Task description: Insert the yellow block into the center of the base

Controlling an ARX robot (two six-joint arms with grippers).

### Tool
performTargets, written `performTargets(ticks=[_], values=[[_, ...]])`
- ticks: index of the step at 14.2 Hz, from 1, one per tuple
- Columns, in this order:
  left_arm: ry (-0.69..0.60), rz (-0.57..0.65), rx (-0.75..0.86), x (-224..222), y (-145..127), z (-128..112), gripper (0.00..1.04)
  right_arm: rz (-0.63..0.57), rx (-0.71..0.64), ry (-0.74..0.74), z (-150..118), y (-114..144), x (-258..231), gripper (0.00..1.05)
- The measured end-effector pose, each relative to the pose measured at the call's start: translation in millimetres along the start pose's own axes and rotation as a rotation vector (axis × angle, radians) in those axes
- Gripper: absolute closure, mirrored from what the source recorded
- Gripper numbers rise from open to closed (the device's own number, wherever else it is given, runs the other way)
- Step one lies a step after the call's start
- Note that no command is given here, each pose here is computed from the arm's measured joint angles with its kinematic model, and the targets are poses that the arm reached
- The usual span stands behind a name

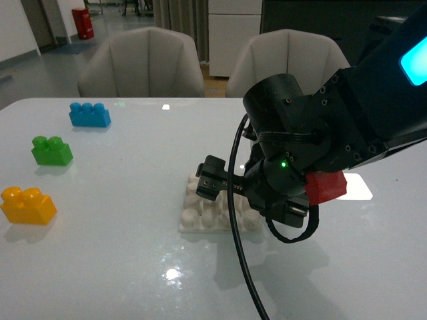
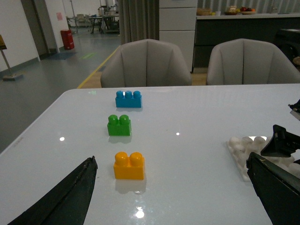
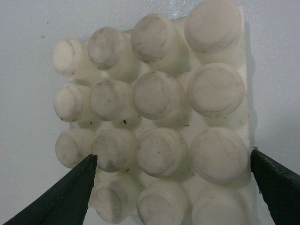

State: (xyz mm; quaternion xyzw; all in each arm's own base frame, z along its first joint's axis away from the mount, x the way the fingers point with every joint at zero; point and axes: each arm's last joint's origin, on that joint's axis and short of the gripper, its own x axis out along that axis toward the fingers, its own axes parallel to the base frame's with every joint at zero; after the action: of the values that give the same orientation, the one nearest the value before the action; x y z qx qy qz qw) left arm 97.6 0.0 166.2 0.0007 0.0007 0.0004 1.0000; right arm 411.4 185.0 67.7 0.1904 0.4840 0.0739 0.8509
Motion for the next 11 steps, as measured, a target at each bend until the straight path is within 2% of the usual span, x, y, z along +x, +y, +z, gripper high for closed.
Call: performTargets(ticks=[3, 5, 8, 11], values=[[0.0, 0.0, 0.0, 0, 0, 0, 0.07, -0.001, 0.032, 0.001, 0, -16, -13, 0.06], [0.0, 0.0, 0.0, 0, 0, 0, 0.07, -0.003, 0.083, -0.047, 14, -40, -33, 0.06], [0.0, 0.0, 0.0, 0, 0, 0, 0.07, 0.005, 0.148, -0.203, 39, -79, -87, 0.06], [0.0, 0.0, 0.0, 0, 0, 0, 0.07, -0.034, 0.14, -0.405, 40, -110, -156, 0.06]])
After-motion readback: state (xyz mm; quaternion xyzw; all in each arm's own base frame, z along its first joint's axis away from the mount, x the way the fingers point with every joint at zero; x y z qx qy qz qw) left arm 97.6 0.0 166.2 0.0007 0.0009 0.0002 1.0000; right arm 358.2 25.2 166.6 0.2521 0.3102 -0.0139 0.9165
